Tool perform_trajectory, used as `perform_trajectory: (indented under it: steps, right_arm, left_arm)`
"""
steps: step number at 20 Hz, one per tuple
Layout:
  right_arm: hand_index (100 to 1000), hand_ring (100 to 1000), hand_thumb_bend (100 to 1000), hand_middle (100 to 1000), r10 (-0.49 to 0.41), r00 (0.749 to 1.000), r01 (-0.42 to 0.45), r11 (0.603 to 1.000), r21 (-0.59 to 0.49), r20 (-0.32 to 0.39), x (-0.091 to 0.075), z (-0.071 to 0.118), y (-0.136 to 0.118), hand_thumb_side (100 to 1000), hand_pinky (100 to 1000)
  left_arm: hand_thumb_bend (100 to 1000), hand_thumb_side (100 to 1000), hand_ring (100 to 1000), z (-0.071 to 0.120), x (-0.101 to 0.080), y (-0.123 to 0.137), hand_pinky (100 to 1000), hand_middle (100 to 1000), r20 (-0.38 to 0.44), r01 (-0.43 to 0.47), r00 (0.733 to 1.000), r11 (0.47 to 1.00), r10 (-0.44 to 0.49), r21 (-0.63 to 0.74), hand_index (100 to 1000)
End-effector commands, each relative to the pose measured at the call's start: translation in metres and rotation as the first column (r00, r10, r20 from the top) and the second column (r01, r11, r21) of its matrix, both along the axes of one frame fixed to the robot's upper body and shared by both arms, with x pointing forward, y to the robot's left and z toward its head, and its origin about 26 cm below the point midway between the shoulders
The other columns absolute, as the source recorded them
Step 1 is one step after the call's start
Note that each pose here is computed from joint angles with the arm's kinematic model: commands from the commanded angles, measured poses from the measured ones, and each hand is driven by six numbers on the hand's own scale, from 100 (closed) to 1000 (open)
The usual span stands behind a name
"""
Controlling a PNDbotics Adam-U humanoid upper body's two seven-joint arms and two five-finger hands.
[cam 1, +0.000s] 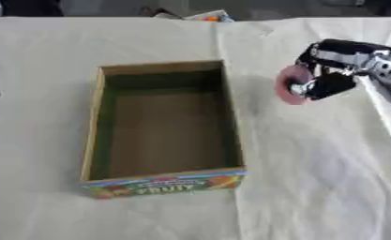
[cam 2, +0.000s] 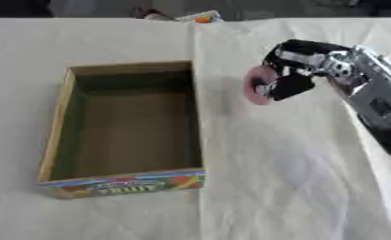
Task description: Pick up objects on the table and place them in the box.
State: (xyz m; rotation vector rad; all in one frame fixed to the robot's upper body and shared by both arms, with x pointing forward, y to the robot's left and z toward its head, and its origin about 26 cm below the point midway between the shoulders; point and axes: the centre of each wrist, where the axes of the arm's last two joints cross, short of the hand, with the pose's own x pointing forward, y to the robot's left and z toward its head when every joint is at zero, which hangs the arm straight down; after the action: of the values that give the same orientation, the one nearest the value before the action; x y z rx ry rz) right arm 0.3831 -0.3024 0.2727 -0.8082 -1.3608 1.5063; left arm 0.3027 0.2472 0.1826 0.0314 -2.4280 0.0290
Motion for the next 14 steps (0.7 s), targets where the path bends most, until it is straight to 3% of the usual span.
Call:
perform_trajectory:
  steps: [1, 5, 10, 14]
  right_arm:
    - [565, 600, 100, 465, 0.036, 0.995, -0.036, 0.999, -0.004, 0.096, -0.013, 0.028, 0.003, 514, 423]
    - [570, 595, 100, 467, 0.127, 0.974, -0.132, 0.991, 0.013, 0.188, -0.029, 0.048, 0.021, 524, 422]
    - [566, 592, 100, 505, 0.241, 0.924, -0.264, 0.964, 0.04, 0.298, -0.052, 0.077, 0.055, 532, 420]
    - [570, 585, 100, 508, 0.308, 0.894, -0.347, 0.935, 0.067, 0.326, -0.062, 0.089, 0.084, 529, 412]
  left_arm:
    - [100, 864, 672, 0.008, -0.002, 0.001, 496, 565, 0.027, 0.002, 1.0, 1.0, -0.002, 0.017, 540]
    - [100, 863, 671, 0.008, -0.002, 0.001, 496, 564, 0.026, 0.001, 1.0, 1.0, -0.002, 0.02, 541]
    - [100, 864, 669, 0.008, -0.002, 0.001, 496, 564, 0.029, 0.003, 1.0, 1.0, -0.004, 0.019, 543]
    - [100, 864, 667, 0.009, -0.002, 0.0, 495, 563, 0.04, 0.013, 0.999, 1.0, -0.013, 0.01, 545]
